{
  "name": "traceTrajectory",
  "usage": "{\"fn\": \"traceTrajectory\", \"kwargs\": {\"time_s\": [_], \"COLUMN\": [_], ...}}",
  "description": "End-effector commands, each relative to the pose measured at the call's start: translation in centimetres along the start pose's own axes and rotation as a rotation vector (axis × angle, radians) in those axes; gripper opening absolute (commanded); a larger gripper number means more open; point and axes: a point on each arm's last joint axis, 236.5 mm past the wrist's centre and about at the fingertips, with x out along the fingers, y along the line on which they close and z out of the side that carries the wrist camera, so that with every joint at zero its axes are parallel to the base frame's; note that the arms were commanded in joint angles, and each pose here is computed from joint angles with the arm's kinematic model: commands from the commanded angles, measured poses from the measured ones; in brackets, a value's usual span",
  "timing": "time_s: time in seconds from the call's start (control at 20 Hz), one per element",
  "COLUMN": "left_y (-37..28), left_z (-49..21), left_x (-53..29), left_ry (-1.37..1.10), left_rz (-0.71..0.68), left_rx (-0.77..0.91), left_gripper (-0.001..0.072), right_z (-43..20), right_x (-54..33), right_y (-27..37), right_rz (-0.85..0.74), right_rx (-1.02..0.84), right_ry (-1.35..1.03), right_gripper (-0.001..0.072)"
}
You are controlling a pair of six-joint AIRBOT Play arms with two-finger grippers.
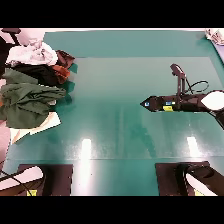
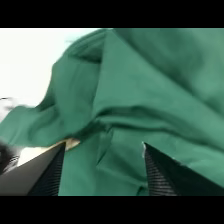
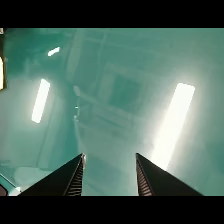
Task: Fold the shirts.
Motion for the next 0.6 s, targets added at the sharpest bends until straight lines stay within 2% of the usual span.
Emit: {"fn": "traceTrajectory", "kwargs": {"time_s": [0.0,0.4,0.45,0.5,0.55], "left_y": [-0.3,-1.1,-1.1,-1.0,-1.3], "left_z": [0.8,0.2,0.3,0.6,1.1], "left_x": [2.0,7.9,8.2,8.3,8.3], "left_ry": [0.013,0.108,0.105,0.093,0.074], "left_rz": [-0.171,-0.297,-0.3,-0.301,-0.312], "left_rx": [-0.027,-0.106,-0.112,-0.116,-0.127], "left_gripper": [0.0578,0.0575,0.0475,0.0265,0.0172], "right_z": [-0.4,-1.2,-1.2,-1.2,-1.3], "right_x": [-0.1,-0.1,-0.1,-0.1,-0.1], "right_y": [0.2,0.6,0.6,0.6,0.6], "right_rz": [0.005,0.015,0.015,0.015,0.016], "right_rx": [-0.004,0.031,0.048,0.071,0.102], "right_ry": [0.017,0.048,0.048,0.05,0.055], "right_gripper": [0.0385,0.0385,0.0384,0.0384,0.0384]}}
